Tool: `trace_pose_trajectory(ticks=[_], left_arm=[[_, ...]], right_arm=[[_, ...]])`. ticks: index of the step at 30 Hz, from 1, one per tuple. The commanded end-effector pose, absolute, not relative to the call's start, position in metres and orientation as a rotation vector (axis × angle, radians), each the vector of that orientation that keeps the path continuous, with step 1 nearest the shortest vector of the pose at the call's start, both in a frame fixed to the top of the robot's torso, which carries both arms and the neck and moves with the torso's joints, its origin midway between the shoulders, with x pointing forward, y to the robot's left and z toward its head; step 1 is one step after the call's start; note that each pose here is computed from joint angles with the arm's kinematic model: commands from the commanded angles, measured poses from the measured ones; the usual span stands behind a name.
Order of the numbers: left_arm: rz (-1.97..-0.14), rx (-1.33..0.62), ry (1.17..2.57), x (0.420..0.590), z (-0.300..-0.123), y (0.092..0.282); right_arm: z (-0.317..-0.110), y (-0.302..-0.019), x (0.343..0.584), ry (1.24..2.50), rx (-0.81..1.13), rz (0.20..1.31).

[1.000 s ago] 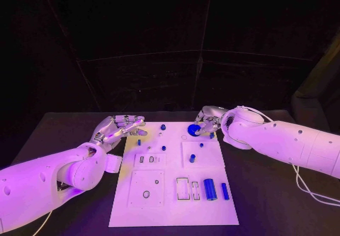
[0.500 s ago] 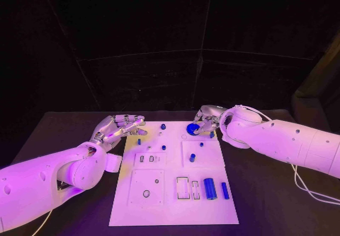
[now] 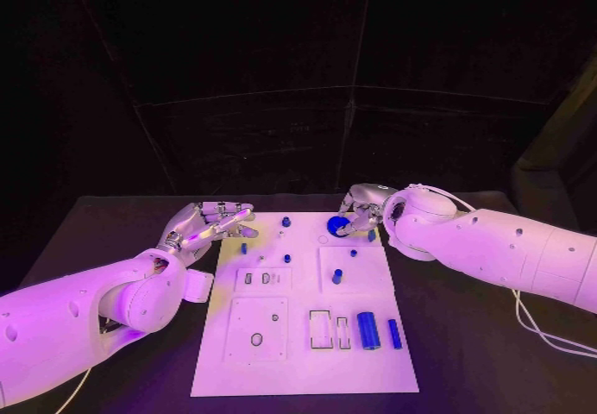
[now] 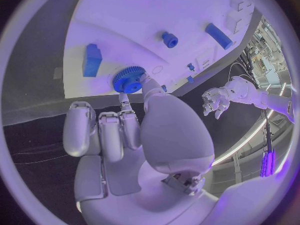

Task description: Assemble the parts on the task board

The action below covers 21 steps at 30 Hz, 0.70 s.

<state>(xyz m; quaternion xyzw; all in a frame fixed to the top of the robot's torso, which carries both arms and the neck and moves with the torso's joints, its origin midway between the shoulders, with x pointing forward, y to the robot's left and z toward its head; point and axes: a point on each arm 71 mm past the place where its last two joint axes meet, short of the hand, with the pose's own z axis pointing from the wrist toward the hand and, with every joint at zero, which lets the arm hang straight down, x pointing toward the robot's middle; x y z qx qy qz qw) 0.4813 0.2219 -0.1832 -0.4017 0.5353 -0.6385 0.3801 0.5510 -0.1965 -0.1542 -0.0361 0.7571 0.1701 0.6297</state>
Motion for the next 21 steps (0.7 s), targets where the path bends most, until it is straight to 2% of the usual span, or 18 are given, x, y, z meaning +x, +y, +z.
trace_pose_trajectory(ticks=[1,11,21], left_arm=[[-1.646,-1.017,1.373,0.4811,-0.1821,0.2209],[-1.646,-1.018,1.374,0.4810,-0.1822,0.2210],[-1.647,-1.019,1.378,0.4810,-0.1824,0.2208]], right_arm=[[-0.1555,-0.1953,0.5504,1.739,-0.103,0.365],[-0.1553,-0.1942,0.5506,1.733,-0.104,0.358],[-0.1515,-0.1905,0.5516,1.655,-0.144,0.315]])
